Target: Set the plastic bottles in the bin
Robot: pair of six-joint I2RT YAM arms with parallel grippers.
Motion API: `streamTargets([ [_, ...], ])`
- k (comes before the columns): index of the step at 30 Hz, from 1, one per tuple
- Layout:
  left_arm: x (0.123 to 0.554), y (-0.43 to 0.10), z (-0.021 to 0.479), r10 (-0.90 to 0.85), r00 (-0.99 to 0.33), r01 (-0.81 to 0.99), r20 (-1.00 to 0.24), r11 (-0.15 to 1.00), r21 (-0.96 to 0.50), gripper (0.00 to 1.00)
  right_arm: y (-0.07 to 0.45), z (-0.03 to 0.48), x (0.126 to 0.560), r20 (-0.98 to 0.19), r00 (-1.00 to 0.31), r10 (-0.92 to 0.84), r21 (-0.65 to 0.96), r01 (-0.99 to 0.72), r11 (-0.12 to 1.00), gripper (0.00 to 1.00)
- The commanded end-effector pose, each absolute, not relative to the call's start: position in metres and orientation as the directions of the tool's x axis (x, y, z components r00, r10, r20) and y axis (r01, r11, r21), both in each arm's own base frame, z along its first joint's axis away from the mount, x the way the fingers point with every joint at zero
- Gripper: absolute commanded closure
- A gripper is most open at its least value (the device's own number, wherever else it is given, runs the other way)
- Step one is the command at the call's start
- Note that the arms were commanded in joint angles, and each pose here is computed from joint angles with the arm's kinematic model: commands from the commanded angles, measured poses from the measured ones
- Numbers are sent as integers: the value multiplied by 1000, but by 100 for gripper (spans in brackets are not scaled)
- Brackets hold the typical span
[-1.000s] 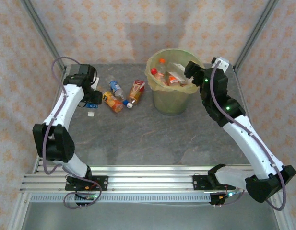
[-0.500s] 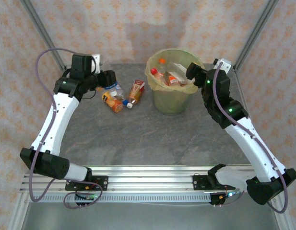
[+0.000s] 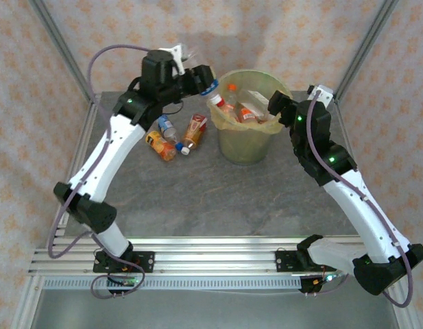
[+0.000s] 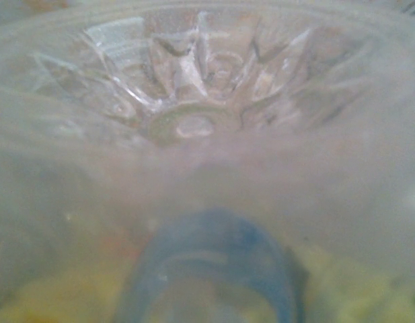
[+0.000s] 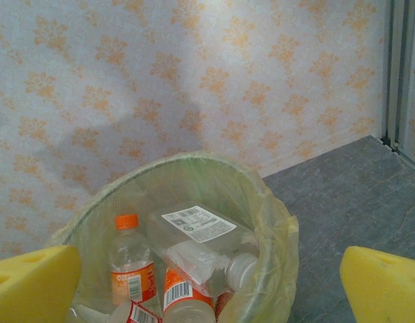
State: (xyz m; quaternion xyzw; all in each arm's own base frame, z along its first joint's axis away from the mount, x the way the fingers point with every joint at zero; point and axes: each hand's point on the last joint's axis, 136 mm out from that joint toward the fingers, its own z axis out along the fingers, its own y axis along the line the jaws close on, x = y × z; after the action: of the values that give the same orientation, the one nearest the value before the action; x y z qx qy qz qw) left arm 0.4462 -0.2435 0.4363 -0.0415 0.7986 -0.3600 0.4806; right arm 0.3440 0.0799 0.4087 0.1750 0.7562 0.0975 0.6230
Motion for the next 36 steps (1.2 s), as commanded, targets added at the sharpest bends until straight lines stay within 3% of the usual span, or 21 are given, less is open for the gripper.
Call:
streamTargets([
  [1,460,-262,453,-452,-487,283,-748,728,-624,52,69,405,337,-910,-155,386,356,186,916,1],
  [15,508,-340,394,-379,-539,240,-753,787,-568,51,52,401,319,-910,-147,388,348,242,906,1],
  [36,528,-332,317,-356,-593,69,-722,871,-486,44,33,379,301,-907,-166,387,321,322,890,1],
])
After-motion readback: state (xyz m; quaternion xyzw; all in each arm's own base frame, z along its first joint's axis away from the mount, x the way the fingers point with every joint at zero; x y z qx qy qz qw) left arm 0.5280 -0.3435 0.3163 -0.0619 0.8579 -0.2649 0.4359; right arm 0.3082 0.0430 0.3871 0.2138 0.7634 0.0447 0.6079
